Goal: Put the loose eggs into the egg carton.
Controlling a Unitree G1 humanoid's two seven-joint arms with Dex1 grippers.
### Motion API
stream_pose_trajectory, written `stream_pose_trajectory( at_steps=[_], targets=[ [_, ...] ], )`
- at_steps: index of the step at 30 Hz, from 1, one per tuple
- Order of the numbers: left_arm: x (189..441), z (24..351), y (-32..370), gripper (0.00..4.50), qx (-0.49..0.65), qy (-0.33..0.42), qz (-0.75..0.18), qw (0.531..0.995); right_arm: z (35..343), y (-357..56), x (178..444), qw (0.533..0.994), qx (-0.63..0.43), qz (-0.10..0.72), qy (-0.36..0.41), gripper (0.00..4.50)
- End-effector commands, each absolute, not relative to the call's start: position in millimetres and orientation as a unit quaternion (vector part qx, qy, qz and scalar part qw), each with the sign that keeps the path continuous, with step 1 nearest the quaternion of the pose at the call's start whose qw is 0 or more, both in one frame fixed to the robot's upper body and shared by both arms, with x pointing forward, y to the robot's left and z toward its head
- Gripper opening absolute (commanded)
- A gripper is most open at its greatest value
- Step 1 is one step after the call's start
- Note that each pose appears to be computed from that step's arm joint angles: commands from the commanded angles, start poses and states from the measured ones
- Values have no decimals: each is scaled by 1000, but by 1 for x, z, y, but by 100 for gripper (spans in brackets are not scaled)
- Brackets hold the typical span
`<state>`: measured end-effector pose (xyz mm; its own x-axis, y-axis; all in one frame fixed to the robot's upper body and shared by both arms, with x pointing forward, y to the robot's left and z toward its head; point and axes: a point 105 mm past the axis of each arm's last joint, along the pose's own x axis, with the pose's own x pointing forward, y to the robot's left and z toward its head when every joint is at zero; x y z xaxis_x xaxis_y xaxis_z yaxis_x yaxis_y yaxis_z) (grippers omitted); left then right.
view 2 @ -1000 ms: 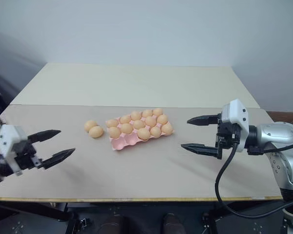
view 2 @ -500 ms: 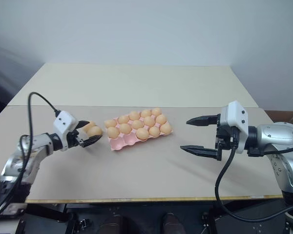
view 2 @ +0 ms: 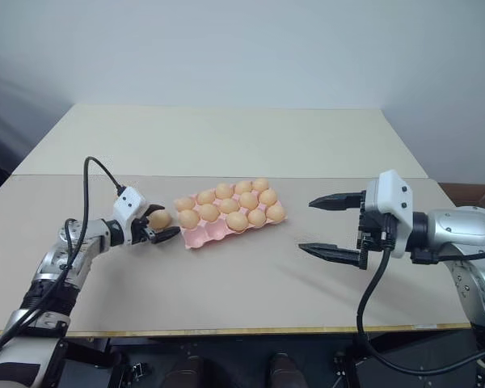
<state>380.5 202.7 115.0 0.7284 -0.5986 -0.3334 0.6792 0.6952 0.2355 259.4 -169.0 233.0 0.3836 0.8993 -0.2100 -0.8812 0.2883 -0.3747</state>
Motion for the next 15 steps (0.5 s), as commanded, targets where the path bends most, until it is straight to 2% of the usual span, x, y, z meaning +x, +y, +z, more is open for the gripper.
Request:
stream_pose_trajectory(
  at_steps=[1,3,9,10,15],
  targets=[
    [380,123,198,428,174,108,-362,909,246,-170,255,802,-234,549,-39,450],
    [379,122,198,386,173,110,-360,910,246,-170,255,802,-234,548,-39,450],
    [370,119,207,195,168,115,-349,915,247,-170,257,804,-233,545,-42,450],
    [369,120,208,182,166,115,-348,916,247,-170,257,804,-233,545,-42,450],
    [362,123,215,178,168,107,-338,920,247,-170,260,805,-233,544,-45,450]
  ],
)
